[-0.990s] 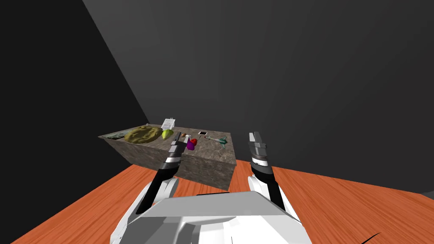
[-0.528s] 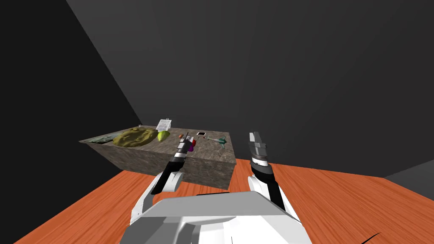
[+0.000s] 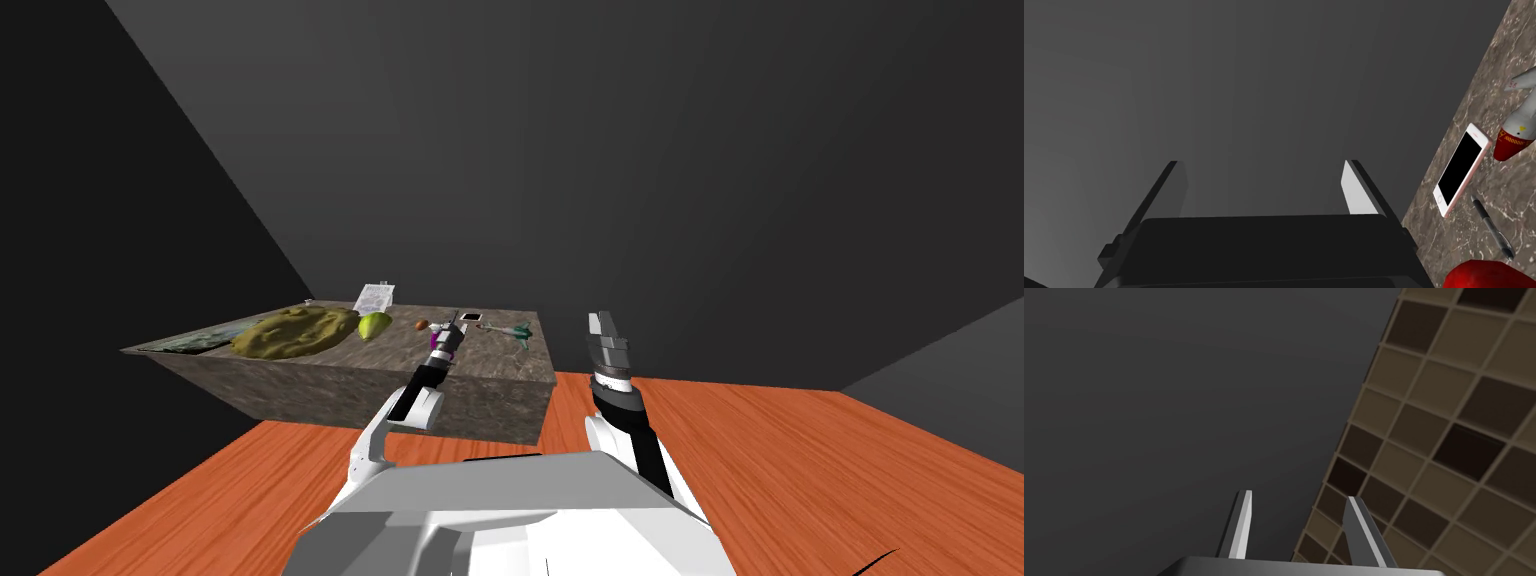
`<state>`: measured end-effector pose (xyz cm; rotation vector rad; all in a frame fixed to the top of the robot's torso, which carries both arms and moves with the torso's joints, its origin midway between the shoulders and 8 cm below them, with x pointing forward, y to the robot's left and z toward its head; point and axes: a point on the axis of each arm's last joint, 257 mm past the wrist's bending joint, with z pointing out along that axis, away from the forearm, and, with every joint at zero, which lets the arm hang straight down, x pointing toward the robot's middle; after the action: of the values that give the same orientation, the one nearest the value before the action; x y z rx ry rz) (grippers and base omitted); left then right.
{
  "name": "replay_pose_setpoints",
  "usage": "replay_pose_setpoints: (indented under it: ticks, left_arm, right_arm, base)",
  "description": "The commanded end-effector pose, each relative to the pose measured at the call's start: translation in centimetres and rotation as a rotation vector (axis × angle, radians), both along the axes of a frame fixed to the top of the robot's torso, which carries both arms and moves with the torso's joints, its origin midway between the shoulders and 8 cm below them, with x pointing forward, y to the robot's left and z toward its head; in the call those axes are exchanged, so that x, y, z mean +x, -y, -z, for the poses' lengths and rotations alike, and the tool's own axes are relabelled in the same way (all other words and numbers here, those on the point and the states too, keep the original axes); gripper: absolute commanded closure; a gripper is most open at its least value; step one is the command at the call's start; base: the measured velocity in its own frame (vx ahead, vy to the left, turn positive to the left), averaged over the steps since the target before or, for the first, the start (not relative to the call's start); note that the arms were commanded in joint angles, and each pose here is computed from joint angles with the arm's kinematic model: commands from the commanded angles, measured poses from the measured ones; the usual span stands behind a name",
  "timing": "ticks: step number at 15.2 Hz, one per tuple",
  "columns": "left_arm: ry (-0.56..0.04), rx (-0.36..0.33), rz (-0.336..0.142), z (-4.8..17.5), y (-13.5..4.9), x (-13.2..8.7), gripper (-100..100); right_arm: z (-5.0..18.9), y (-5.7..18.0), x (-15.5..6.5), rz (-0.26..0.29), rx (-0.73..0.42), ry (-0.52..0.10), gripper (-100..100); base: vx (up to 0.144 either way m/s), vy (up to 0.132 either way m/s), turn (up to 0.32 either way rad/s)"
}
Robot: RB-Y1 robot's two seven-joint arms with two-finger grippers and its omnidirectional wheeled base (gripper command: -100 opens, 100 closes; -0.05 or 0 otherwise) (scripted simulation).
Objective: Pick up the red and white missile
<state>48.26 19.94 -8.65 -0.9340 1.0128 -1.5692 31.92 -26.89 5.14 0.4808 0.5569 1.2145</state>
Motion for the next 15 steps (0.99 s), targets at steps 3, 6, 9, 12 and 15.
replay_pose_setpoints:
  ticks: [3,6,9,12,15]
  left_arm:
    - [-0.089,-0.002,0.038,2.1,1.5,2.7,-100]
    - [-0.128,0.000,0.052,3.1,2.2,3.9,-100]
    - [-0.205,0.005,0.078,5.0,3.4,6.1,-100]
    - [-0.247,0.010,0.088,6.0,4.1,7.1,-100]
    - [-0.320,0.019,0.107,7.5,5.3,8.8,-100]
  right_arm:
    - [0.0,0.0,0.0,0.000,0.000,0.000,0]
    - [0.0,0.0,0.0,0.000,0.000,0.000,0]
    - [0.0,0.0,0.0,0.000,0.000,0.000,0]
    - [0.0,0.0,0.0,0.000,0.000,0.000,0]
    - [0.0,0.0,0.0,0.000,0.000,0.000,0]
  base:
    - [0.009,0.041,-0.117]
    - [-0.001,0.047,-0.124]
    - [-0.001,0.047,-0.110]
    - [0.000,0.047,-0.123]
    - [-0.004,0.047,-0.119]
